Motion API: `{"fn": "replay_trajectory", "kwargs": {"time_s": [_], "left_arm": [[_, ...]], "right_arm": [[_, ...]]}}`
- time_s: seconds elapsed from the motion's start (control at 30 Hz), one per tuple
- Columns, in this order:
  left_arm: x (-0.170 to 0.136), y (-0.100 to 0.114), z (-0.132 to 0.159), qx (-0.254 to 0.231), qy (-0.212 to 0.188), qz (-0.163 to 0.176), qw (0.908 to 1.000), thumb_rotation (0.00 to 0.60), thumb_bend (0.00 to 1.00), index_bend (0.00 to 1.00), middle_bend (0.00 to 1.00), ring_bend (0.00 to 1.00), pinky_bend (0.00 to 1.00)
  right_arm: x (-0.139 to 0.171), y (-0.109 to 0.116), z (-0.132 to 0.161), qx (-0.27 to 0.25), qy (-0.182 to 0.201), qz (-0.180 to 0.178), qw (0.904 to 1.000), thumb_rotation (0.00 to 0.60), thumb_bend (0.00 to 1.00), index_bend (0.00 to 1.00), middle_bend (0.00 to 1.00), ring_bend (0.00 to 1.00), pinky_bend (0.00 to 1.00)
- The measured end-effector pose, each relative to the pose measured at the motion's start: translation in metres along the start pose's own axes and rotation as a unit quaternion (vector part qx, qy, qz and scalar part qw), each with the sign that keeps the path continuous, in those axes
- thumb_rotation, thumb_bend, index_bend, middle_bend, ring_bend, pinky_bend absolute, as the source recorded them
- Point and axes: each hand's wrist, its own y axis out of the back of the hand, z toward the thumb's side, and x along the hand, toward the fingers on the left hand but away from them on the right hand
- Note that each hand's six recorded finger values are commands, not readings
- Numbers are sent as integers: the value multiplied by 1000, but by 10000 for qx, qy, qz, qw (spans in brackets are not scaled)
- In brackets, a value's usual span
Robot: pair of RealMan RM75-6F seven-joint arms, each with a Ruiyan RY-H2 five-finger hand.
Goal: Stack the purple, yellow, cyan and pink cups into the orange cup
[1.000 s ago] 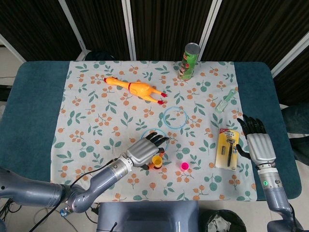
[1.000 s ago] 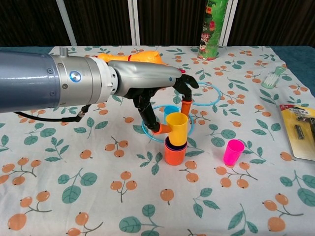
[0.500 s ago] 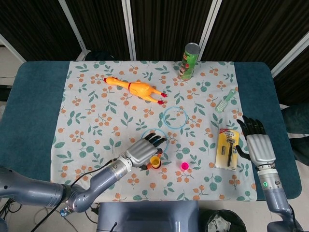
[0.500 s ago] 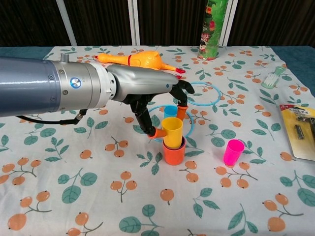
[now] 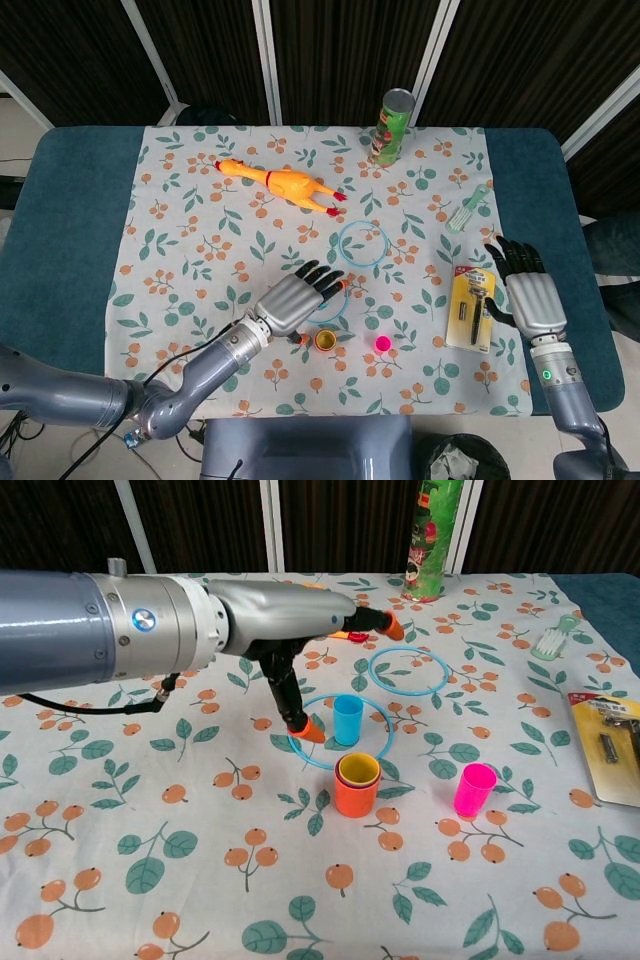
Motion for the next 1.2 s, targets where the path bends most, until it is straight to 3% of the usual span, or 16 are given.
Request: {"fn": "replay_trajectory", "kwargs": {"time_s": [0.3, 0.57, 0.77, 0.93, 1.2], "left_arm": [[-29, 23, -63, -35, 776, 849, 9934, 600, 131, 27, 0, 0, 0], [-92, 28, -131, -522, 1385, 1562, 9766, 600, 137, 50, 0, 0, 0], [-169, 13, -191, -747, 2081, 2032, 9539, 600, 144, 64, 0, 0, 0], [-221, -12, -226, -845, 2610, 2027, 9400, 600, 144, 64, 0, 0, 0], [-264, -36, -243, -1044, 2896, 2262, 9241, 600, 144, 72, 0, 0, 0]], "right_arm": [[-34, 7, 40, -34, 557, 185, 9983, 600, 411, 99, 0, 0, 61], [-65, -4, 87, -196, 978, 594, 9932, 600, 411, 100, 0, 0, 61], [-76, -16, 132, -206, 1404, 796, 9867, 600, 411, 116, 0, 0, 61], [-78, -29, 154, -215, 1591, 1015, 9818, 600, 411, 131, 0, 0, 61], [-80, -47, 182, -325, 1756, 1228, 9762, 600, 410, 180, 0, 0, 61]]}}
